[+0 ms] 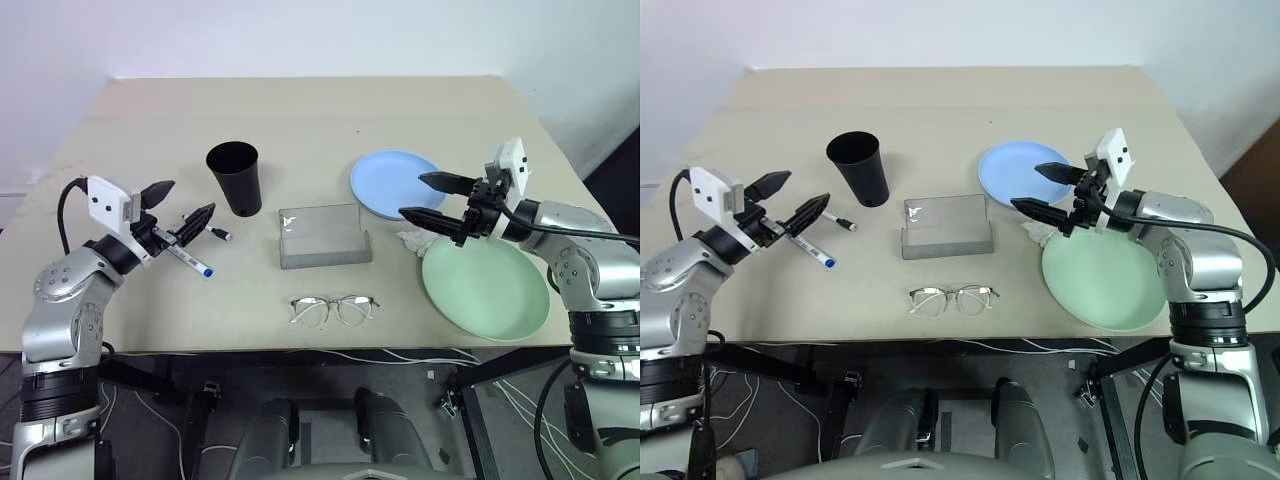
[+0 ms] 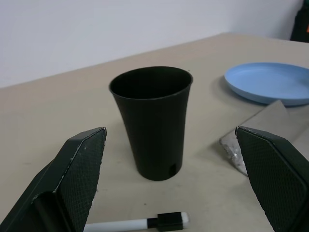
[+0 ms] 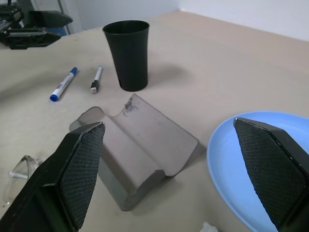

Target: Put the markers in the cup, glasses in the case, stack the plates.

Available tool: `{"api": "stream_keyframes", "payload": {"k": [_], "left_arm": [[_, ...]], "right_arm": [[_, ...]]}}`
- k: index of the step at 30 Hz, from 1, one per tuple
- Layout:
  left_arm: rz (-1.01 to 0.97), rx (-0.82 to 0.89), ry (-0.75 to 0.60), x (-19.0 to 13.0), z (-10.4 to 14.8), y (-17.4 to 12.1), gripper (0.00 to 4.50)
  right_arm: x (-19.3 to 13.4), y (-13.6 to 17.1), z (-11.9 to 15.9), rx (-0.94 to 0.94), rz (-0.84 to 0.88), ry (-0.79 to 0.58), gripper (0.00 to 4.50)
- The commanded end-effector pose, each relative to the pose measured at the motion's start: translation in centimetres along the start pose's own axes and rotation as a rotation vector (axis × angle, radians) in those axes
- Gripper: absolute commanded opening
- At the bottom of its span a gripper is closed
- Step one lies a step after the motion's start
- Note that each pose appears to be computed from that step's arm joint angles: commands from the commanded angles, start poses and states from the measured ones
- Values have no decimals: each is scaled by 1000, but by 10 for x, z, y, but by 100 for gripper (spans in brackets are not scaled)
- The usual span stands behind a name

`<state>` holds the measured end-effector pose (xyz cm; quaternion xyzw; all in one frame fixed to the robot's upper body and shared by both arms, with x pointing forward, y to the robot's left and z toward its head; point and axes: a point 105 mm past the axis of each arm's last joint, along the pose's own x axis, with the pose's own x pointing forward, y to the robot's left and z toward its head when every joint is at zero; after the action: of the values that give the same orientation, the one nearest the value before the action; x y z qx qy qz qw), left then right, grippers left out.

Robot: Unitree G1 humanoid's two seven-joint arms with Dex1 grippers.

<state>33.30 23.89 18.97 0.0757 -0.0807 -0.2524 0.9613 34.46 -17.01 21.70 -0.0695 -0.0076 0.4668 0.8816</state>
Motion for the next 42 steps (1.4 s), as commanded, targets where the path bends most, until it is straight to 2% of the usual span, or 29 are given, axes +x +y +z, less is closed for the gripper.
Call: {"api": "stream_keyframes", "payload": {"k": [1, 5, 9, 14, 17, 24, 30, 38, 42], "left_arm": [[-9, 51, -43, 3, 15, 0, 448], [-22, 52, -51, 8, 17, -2, 448], [-56, 55, -62, 15, 19, -8, 448], [-91, 47, -73, 23, 20, -16, 448], [-112, 42, -77, 27, 17, -23, 448], [-140, 29, -80, 30, 15, -27, 448], [-147, 18, -83, 37, 10, -32, 448], [-135, 24, -92, 42, 8, -33, 448], [-127, 28, -91, 42, 7, -31, 450]], "right_arm": [[3, -3, 10, -38, -9, -31, 450], [3, -5, 11, -37, -29, -39, 450], [-2, -12, 6, -36, -69, 10, 450], [-16, -28, 5, -48, -155, 67, 450], [-36, -41, -2, -12, -222, 142, 450], [-83, -60, -36, 124, -298, 394, 450], [-126, -80, -69, 221, -422, 553, 450], [-150, -83, -103, 266, -471, 670, 450], [-149, -84, -107, 277, -473, 664, 356]]}}
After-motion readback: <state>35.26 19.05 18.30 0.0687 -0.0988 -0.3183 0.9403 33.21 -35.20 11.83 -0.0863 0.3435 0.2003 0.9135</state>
